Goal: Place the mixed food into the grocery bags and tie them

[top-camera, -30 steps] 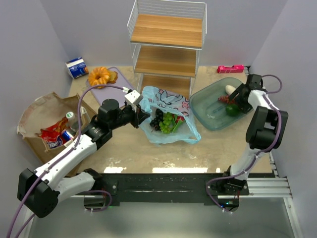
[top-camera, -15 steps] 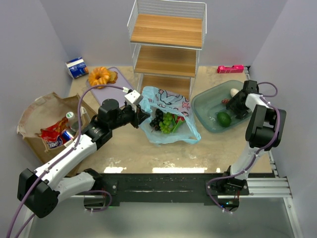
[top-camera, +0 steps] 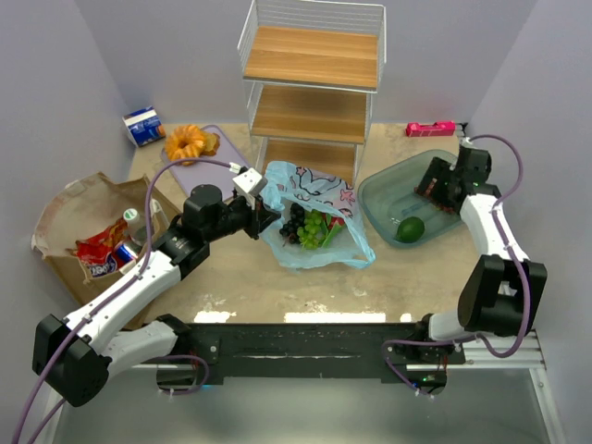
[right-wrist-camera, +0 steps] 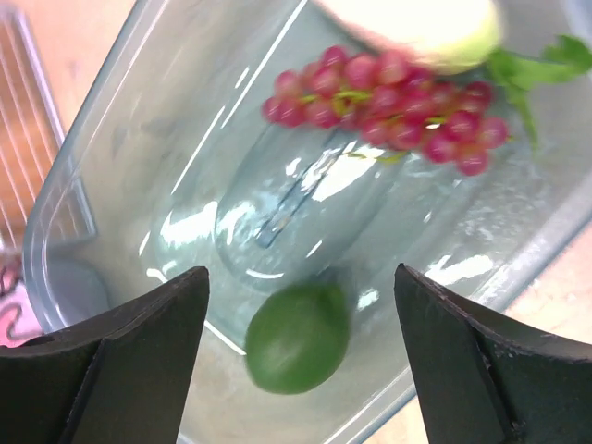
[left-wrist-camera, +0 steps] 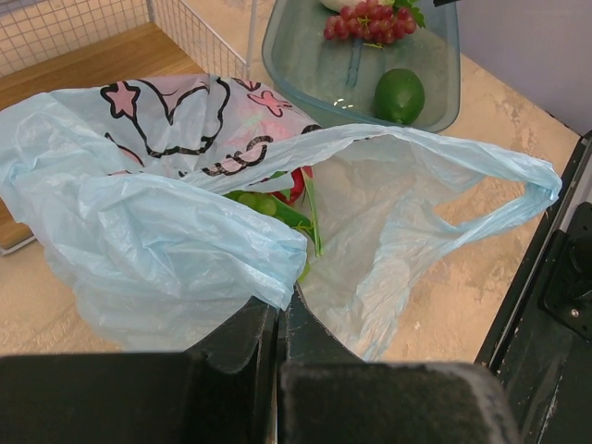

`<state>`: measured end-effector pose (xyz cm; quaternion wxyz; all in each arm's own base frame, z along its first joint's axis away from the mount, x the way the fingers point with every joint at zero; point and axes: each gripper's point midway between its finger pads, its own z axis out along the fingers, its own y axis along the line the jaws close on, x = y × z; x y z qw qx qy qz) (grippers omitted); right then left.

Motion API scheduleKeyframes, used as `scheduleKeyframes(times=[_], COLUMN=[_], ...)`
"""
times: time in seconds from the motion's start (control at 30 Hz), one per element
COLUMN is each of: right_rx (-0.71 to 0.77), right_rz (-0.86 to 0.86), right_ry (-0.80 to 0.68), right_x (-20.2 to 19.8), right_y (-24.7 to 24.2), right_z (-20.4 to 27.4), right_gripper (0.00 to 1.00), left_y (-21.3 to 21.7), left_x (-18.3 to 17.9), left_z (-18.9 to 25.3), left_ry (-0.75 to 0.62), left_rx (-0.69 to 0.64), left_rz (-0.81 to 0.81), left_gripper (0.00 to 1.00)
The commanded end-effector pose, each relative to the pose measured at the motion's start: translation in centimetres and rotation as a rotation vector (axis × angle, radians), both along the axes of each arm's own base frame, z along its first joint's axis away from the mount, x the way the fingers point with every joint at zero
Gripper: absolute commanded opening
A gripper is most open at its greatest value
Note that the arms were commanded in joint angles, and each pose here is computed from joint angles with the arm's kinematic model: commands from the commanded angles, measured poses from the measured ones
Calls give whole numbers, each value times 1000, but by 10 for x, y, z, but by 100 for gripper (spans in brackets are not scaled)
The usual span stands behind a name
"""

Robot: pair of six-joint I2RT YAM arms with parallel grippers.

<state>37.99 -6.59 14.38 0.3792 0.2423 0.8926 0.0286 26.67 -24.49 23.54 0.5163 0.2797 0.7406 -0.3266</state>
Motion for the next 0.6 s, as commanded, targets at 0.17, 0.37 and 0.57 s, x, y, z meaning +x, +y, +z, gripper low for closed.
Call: scheduleKeyframes(times=[0.17, 0.37, 0.57], right_rx=[27, 77, 35], right_rz=[-27, -68, 11], right_ry=[180, 189, 242], right_x=[-34, -34, -43], right_y=[27, 32, 50], right_z=[-34, -51, -69], right_gripper=[99, 98, 97], left_y=[-5, -2, -1], left_x=[0, 0, 1], left_z=[27, 33, 33], left_ry=[-67, -86, -91], left_rx=[-48, -53, -51], left_rz=[-29, -14, -11], left_gripper=[0, 0, 0])
